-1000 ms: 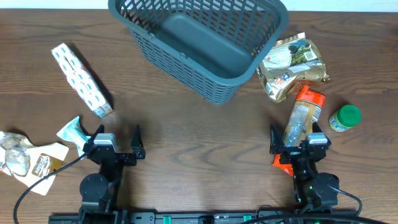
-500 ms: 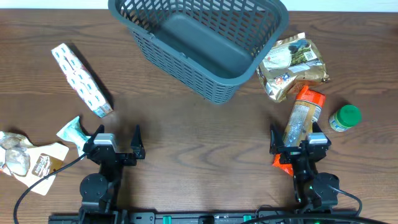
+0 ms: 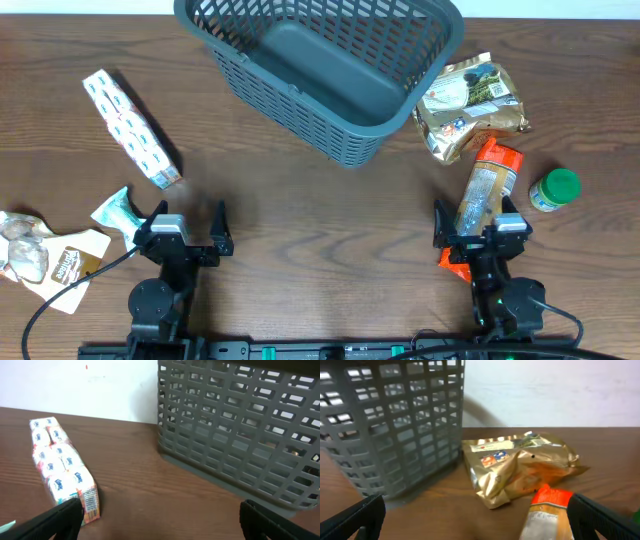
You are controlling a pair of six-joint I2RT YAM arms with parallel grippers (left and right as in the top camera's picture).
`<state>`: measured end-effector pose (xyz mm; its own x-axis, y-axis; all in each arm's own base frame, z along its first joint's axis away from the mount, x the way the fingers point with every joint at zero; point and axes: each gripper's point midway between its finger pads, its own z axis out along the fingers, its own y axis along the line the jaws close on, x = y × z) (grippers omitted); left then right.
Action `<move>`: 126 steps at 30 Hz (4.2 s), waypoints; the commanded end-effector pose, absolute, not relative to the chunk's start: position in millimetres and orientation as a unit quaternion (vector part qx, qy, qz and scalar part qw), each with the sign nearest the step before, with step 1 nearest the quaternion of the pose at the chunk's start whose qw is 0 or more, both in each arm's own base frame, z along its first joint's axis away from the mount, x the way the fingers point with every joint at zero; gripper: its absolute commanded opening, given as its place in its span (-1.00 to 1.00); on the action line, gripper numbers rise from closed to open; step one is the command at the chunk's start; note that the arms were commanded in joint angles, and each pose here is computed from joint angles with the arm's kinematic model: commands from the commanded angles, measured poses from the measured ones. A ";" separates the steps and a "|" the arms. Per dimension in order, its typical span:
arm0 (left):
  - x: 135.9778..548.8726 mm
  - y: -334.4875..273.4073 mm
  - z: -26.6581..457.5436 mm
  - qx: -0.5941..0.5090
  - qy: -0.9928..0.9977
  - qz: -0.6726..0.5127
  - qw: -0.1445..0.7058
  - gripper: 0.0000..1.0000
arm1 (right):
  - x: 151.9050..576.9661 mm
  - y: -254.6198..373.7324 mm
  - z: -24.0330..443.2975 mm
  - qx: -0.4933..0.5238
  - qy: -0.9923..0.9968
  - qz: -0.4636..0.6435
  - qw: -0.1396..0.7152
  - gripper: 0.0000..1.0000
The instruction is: Pack container
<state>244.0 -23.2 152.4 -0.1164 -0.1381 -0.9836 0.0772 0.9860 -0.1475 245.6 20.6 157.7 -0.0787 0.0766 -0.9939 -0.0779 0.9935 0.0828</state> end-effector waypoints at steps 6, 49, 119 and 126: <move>243.0 -21.8 137.2 -0.027 0.759 -0.079 0.646 0.97 | 241.4 49.5 157.4 0.055 0.730 0.216 0.646 0.99; 316.9 -59.6 326.6 -0.015 0.928 -0.128 0.350 -0.89 | 292.9 81.7 351.2 -0.054 0.927 0.178 0.327 -0.98; 511.0 -100.5 258.7 0.194 0.921 -0.075 0.330 -0.89 | 316.4 222.0 246.7 -0.487 0.853 0.155 0.104 -0.98; 495.0 -98.3 246.6 0.192 0.934 -0.078 0.291 -0.89 | 322.0 221.6 247.6 -0.485 0.854 0.153 0.114 -0.97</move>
